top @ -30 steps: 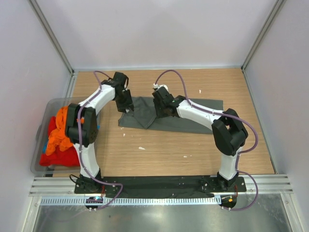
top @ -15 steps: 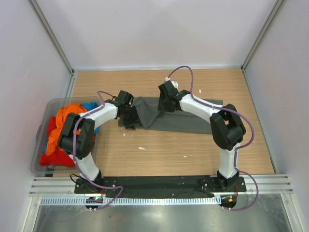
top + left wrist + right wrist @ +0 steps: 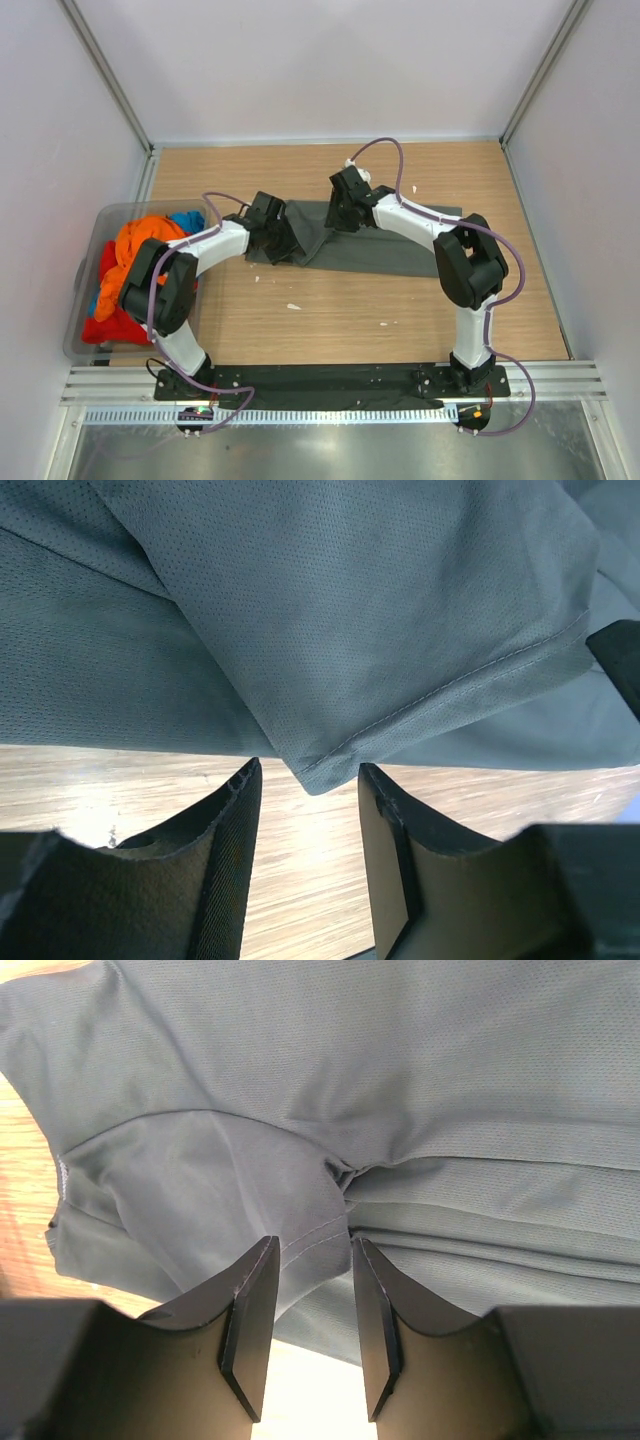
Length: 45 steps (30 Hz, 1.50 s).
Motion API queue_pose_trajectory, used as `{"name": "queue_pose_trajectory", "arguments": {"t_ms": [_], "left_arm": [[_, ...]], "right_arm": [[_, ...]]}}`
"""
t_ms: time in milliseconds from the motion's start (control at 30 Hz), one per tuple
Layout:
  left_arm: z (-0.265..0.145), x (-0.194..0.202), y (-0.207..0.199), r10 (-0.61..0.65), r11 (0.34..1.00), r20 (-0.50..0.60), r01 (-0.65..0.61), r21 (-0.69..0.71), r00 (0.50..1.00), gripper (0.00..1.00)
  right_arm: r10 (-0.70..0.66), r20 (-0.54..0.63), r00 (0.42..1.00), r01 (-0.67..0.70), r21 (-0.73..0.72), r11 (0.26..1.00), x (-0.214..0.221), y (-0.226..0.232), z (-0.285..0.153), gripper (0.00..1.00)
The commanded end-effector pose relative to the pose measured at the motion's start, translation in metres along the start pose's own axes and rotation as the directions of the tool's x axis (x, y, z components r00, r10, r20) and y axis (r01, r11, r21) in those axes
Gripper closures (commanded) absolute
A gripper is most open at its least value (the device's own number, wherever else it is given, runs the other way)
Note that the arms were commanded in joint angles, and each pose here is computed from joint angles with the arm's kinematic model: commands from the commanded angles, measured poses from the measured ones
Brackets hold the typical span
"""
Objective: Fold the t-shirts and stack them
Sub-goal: Fold the tshirt
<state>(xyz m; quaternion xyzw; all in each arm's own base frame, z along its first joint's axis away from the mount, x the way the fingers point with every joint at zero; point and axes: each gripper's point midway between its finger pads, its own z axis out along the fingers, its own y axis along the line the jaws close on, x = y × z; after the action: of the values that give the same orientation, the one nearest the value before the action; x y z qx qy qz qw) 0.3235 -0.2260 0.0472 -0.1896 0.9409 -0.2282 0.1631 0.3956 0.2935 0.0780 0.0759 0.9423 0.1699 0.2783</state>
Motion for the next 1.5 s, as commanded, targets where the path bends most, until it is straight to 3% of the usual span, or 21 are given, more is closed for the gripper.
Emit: {"name": "queue_pose_trajectory", "arguments": {"t_ms": [0,200,667,800,900,1067,1467], "left_arm": [[-0.005,-0.012,-0.013,-0.021,0.999,0.065,0.018,0.040,0.998,0.57],[-0.004,-0.010,-0.013,-0.029,0.999,0.070,0.027,0.034,0.997,0.63],[0.003,0.000,-0.009,-0.030,1.000,0.078,0.031,-0.006,0.997,0.59],[0.004,-0.003,-0.011,-0.037,0.999,0.098,0.038,-0.012,0.995,0.63],[0.002,-0.006,-0.013,-0.037,0.999,0.117,0.038,-0.009,0.992,0.74],[-0.005,-0.016,-0.014,-0.039,0.998,0.153,0.045,-0.034,0.988,1.00],[-0.041,-0.048,-0.019,0.019,0.991,0.259,0.017,-0.136,0.966,1.00]], "right_arm": [[0.039,0.020,0.999,-0.039,-0.033,0.999,-0.007,0.009,0.001,0.59],[0.054,0.007,0.999,-0.054,-0.018,0.998,-0.003,0.004,0.003,0.61],[0.066,-0.011,0.998,-0.066,0.015,0.998,0.007,-0.007,0.008,0.59],[0.071,-0.006,0.997,-0.071,0.009,0.997,0.006,-0.005,0.009,0.60],[0.068,0.008,0.998,-0.068,0.007,0.998,0.002,-0.004,0.010,0.79],[0.051,0.030,0.998,-0.051,0.016,0.999,-0.005,-0.005,0.010,0.97],[-0.040,0.035,0.999,0.038,0.043,0.998,-0.025,-0.008,-0.010,0.98]]}}
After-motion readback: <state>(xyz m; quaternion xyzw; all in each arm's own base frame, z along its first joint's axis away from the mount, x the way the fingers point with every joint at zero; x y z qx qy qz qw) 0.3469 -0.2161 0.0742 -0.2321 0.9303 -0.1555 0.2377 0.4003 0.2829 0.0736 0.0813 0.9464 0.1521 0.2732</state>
